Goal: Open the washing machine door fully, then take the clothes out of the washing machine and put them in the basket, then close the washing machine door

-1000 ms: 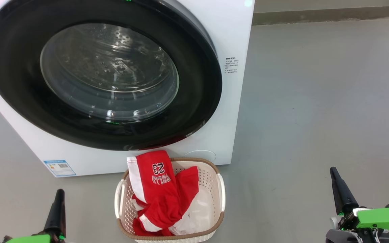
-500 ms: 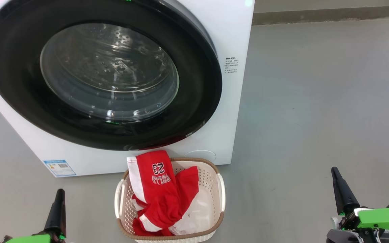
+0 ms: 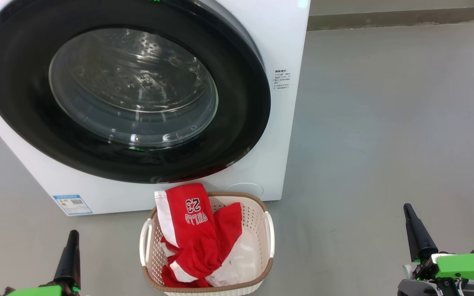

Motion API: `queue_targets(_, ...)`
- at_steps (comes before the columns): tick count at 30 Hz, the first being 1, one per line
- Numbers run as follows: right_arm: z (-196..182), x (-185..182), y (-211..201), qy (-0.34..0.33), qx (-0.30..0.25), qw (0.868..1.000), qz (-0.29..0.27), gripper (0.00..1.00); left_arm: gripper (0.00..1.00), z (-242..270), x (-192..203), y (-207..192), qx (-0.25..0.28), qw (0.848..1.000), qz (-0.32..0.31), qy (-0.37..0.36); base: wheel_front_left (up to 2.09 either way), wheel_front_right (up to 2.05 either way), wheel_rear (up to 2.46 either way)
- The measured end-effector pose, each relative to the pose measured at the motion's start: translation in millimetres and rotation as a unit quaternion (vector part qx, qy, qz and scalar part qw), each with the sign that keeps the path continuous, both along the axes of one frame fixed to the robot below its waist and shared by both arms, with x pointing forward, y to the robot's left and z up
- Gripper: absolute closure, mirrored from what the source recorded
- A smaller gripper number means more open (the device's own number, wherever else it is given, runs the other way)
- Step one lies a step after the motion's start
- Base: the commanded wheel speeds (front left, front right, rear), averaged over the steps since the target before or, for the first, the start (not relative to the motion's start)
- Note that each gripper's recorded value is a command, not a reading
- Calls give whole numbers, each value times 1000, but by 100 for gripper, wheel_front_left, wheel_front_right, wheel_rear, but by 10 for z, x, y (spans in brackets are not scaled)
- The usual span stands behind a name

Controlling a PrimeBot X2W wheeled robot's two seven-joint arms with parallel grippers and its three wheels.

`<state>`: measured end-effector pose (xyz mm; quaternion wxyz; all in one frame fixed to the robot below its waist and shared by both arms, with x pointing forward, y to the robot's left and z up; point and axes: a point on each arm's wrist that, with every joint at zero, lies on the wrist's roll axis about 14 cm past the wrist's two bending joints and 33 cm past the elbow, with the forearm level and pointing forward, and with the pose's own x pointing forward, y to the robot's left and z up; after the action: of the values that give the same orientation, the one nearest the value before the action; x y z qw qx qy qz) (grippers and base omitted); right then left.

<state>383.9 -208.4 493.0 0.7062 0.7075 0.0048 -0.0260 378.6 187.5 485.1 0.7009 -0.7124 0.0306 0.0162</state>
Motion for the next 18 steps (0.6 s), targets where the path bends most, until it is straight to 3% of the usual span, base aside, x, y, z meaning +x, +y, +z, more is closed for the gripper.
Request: queue_targets(18, 0, -1, -7, 0, 0, 1000, -1, 100, 100, 0, 0, 0, 0, 1000, 0, 0, 0, 0, 0)
